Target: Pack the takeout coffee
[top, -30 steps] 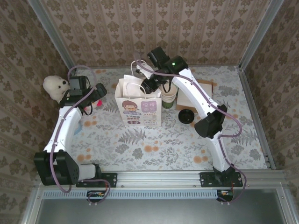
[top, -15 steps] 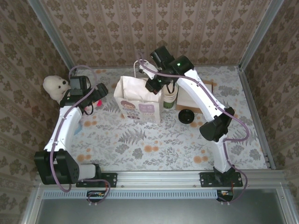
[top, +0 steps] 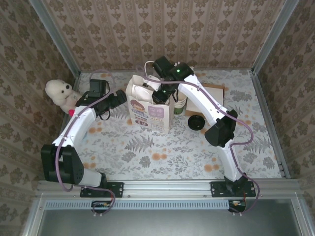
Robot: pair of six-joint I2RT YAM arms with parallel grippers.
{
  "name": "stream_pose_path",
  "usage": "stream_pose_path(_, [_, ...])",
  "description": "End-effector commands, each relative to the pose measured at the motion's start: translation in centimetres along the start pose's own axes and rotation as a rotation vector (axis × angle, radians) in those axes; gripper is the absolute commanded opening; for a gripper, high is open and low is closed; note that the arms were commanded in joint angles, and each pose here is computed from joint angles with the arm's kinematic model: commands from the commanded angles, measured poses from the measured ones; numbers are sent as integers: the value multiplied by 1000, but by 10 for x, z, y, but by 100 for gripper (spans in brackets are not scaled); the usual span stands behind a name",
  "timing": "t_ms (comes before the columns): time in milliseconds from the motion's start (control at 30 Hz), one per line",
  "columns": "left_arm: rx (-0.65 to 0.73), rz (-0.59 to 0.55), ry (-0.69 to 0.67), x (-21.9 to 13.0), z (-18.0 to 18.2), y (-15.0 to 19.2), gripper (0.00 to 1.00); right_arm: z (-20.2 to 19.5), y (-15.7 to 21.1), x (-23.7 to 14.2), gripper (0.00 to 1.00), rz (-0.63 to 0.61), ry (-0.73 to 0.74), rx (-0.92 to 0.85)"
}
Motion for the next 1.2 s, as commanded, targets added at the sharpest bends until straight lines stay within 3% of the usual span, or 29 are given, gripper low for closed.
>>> stream_pose_path(0, [-2,-48,33,-8,-16,-14,100,19,10,-1,16,39,-92,-80])
stream_pose_path(100, [19,-29,24,-2,-17,-13,100,28,16,6,15,61,-149,-133])
stream_pose_path(267, [26,-22,6,-1,-16,-14,100,3,34,29,16,195,-34,-132])
stream_pose_path(367, [22,-38,1,-3,-14,-14,100,3,28,24,20,176,-32,-131])
stream_pose_path(533, [28,-37,-9,-4,-13,-14,100,5,-1,-11,35,17,6,-153])
stream_pose_path(667, [39,-50,-20,-5,-12,-18,100,9,-22,-51,39,-128,45,-167])
stream_pose_path(1067, [9,-22,21,-9,-19,-4,100,18,-58,-130,68,-526,135,-164])
stream_pose_path(1133, [0,-18,30,-12,-21,0,100,17,-62,-145,73,-607,167,-153])
stream_pose_path(1167, [-5,-13,35,-13,-22,3,100,14,-63,-152,83,-647,196,-136])
Point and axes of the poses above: each hand's point on the last joint's axis, 136 mm out from that joint toward the fingers, its own x axis out along the fingers, its own z axis along the line the jaws close on, y = z × x, the point moved 2 cm from there along -x, back along the fingers, and after that the axes turned 1 degree about -x, right-handed, at the moved point
